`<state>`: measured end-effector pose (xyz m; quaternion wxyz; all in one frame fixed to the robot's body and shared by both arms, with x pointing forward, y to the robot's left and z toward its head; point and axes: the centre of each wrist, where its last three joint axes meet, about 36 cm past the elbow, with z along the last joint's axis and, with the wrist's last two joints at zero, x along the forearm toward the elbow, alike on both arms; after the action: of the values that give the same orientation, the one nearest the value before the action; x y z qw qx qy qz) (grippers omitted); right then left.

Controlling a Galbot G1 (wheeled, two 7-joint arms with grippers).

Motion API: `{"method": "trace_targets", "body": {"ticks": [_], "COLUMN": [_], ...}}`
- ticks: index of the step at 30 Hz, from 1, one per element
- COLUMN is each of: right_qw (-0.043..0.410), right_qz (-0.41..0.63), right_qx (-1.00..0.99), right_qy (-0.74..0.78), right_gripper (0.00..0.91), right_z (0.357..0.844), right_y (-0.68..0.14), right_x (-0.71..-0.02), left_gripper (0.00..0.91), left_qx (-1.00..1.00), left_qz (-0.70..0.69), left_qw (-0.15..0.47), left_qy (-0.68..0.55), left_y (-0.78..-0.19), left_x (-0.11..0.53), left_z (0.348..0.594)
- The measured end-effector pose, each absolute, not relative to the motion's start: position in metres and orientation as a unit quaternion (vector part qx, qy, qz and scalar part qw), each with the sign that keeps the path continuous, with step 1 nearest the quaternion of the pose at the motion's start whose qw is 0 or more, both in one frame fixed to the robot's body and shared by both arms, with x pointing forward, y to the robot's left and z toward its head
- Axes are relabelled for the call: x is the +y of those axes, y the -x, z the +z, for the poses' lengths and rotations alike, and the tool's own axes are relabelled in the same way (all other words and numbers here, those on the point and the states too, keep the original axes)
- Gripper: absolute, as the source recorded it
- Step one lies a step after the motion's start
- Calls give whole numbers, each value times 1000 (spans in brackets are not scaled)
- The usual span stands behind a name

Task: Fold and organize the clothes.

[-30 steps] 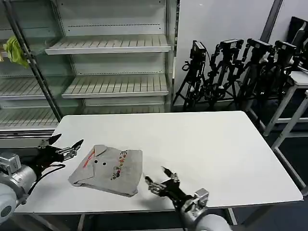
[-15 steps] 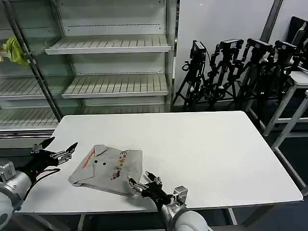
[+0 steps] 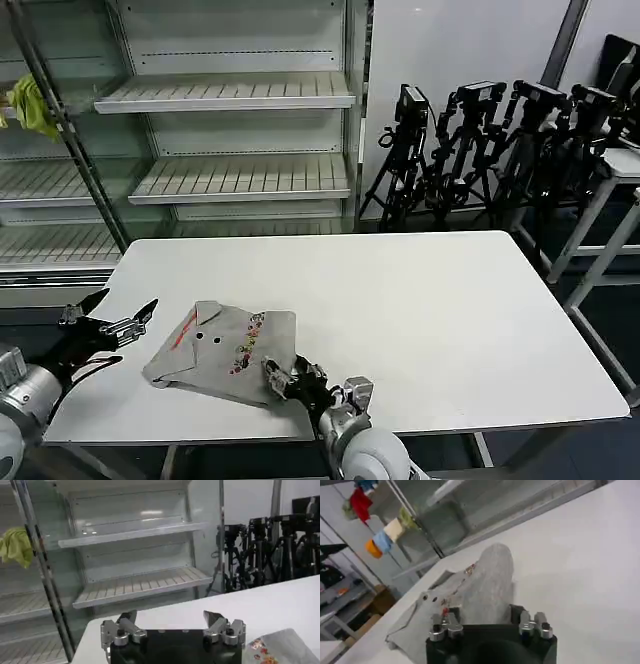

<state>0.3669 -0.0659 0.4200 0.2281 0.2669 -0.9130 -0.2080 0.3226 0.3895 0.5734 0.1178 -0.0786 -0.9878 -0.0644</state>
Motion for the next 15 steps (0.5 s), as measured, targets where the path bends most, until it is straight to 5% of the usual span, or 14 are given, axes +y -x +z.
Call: {"method": "trace_targets", "body": {"ticks": [15], "right_qw": [227], "right_qz": [-202], "right_qx": [-924], "right_qy": [-233], "right_gripper": [0], "right_z": [430], "right_y": [-369], "right_x": [-86], "left_gripper": [907], "left_qx": [-990], "left_qz": [-54], "left_qw": [108], "left_qy": [75], "left_y": [-315], "left_x": [385], "left_z": [570]}}
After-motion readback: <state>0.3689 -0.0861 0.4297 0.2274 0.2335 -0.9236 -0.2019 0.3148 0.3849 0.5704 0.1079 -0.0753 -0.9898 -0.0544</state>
